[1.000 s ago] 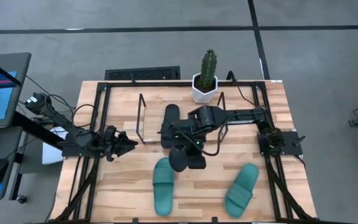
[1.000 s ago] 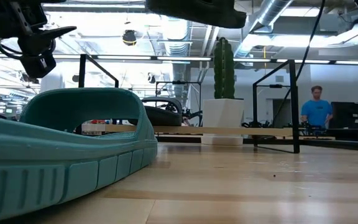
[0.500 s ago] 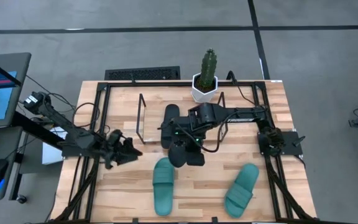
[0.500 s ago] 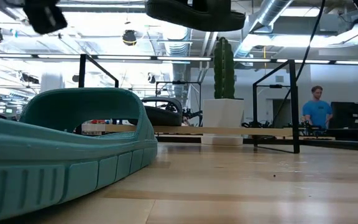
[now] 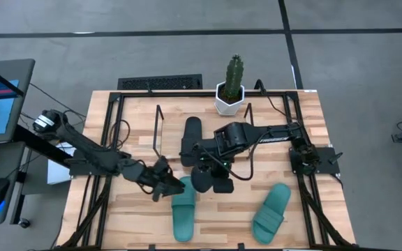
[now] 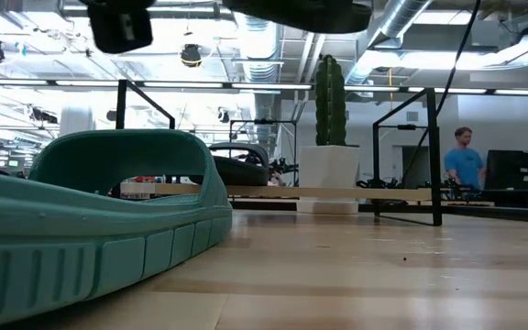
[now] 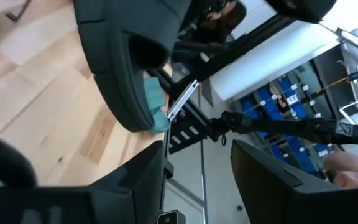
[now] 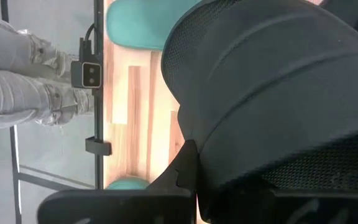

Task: Pick and place slides into the shelf
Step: Put the black slipper on the shelf

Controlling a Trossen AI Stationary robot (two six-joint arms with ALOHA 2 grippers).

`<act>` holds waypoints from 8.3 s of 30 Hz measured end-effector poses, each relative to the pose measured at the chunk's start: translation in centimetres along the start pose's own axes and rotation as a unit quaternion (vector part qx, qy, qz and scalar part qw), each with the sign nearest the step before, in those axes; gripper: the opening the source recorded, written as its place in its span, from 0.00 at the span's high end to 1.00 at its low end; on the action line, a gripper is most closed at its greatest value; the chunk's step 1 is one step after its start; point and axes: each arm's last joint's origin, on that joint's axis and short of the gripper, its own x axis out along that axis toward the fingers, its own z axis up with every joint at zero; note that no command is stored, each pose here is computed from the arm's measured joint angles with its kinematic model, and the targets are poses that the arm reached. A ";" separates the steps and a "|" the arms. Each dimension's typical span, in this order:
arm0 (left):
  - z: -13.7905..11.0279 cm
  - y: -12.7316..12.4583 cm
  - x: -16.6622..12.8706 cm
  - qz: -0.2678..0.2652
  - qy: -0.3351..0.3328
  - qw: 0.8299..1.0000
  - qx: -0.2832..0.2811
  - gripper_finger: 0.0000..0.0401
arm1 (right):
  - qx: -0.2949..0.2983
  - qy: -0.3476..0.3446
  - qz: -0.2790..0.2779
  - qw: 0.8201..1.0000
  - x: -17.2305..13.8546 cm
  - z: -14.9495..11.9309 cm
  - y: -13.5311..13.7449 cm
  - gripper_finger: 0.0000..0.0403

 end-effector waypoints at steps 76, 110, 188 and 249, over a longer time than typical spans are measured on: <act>2.7 1.8 3.9 0.009 -0.004 1.000 -0.008 0.92 | -0.044 -0.041 -0.007 0.998 -0.4 -0.5 3.6 0.99; 3.5 -0.9 -2.9 0.163 -0.144 0.976 -0.019 0.92 | 0.015 -0.216 -0.108 0.970 -13.4 -10.2 6.8 0.44; -2.6 4.6 -3.8 0.313 -0.226 0.876 -0.287 0.92 | -0.046 -0.348 -0.027 0.936 -22.5 -21.9 7.2 0.68; -1.8 6.6 -4.3 0.405 -0.157 0.844 -0.314 0.52 | -0.052 -0.344 -0.029 0.937 -22.3 -21.6 7.3 0.68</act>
